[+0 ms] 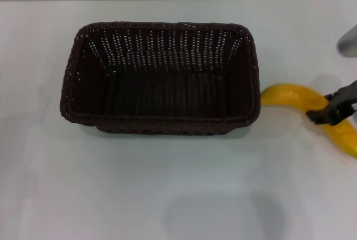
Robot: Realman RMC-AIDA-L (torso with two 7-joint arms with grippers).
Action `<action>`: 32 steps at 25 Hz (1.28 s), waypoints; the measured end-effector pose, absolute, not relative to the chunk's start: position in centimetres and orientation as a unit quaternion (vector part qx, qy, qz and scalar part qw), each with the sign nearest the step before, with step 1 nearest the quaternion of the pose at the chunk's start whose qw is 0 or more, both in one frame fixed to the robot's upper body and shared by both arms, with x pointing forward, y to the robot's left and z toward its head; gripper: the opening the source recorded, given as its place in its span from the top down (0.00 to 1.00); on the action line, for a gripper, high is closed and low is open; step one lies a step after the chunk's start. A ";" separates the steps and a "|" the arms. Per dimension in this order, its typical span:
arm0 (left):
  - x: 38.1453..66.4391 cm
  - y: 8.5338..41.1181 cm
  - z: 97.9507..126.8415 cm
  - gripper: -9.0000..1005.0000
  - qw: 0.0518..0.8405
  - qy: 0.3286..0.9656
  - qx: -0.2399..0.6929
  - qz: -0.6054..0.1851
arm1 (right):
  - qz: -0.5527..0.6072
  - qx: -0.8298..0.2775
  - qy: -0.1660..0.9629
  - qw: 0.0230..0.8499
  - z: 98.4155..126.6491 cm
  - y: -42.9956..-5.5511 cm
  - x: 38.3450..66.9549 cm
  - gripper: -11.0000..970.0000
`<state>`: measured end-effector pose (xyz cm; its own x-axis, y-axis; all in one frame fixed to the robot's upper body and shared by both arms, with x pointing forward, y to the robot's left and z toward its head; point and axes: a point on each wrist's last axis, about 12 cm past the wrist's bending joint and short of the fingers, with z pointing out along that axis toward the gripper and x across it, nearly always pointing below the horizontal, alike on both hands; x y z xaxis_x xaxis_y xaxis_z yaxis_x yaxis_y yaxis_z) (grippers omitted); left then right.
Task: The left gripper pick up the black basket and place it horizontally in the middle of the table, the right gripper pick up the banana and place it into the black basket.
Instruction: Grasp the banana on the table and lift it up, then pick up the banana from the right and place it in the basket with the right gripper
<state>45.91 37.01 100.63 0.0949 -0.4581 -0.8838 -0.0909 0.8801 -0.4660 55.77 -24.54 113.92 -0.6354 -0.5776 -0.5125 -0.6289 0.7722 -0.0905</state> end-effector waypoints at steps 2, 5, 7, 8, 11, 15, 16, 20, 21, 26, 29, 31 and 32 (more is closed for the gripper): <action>46.0 37.0 100.6 0.11 0.710 0.660 -0.209 -0.129 | 0.041 -0.323 0.905 0.272 114.2 -25.2 56.0 0.49; 46.0 37.1 100.7 0.11 0.711 0.658 -0.212 -0.127 | 0.017 -0.301 0.905 0.300 114.9 -26.6 56.8 0.48; 46.1 37.1 100.7 0.11 0.711 0.658 -0.213 -0.126 | 0.002 -0.282 0.901 0.330 115.8 -27.5 57.5 0.48; 46.1 37.1 100.7 0.11 0.711 0.658 -0.213 -0.126 | -0.004 -0.272 0.896 0.350 116.3 -28.0 57.9 0.48; 46.1 37.2 100.7 0.11 0.712 0.657 -0.214 -0.125 | -0.002 -0.252 0.874 0.416 117.9 -28.3 59.0 0.47; 46.1 37.3 100.7 0.11 0.713 0.656 -0.217 -0.123 | 0.054 -0.263 0.820 0.506 120.0 -26.2 59.8 0.47; 46.0 37.3 100.7 0.11 0.713 0.656 -0.218 -0.123 | 0.077 -0.279 0.800 0.525 120.3 -25.3 59.8 0.47; 46.2 37.2 100.7 0.11 0.712 0.656 -0.218 -0.123 | 0.157 -0.348 0.731 0.565 120.1 -21.8 59.3 0.46; 46.3 37.2 100.7 0.11 0.710 0.657 -0.219 -0.123 | 0.182 -0.361 0.715 0.570 119.8 -20.8 59.3 0.46; 46.8 37.1 100.6 0.11 0.704 0.663 -0.221 -0.125 | 0.263 -0.435 0.672 0.539 117.2 -17.3 59.6 0.45; 47.1 36.9 100.7 0.11 0.705 0.663 -0.218 -0.127 | 0.288 -0.464 0.664 0.510 116.2 -15.8 60.0 0.45; 47.2 36.9 100.8 0.11 0.705 0.663 -0.214 -0.128 | 0.295 -0.470 0.664 0.501 115.7 -15.2 60.1 0.44; 47.2 36.9 100.8 0.11 0.706 0.663 -0.213 -0.128 | 0.298 -0.472 0.661 0.501 115.6 -15.1 60.0 0.44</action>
<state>47.23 36.95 100.84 0.0878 -0.4632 -0.8819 -0.1022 0.8765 -0.4705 59.97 -15.05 115.55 -0.0525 -0.3257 -0.9440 -0.9230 0.3766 -0.0786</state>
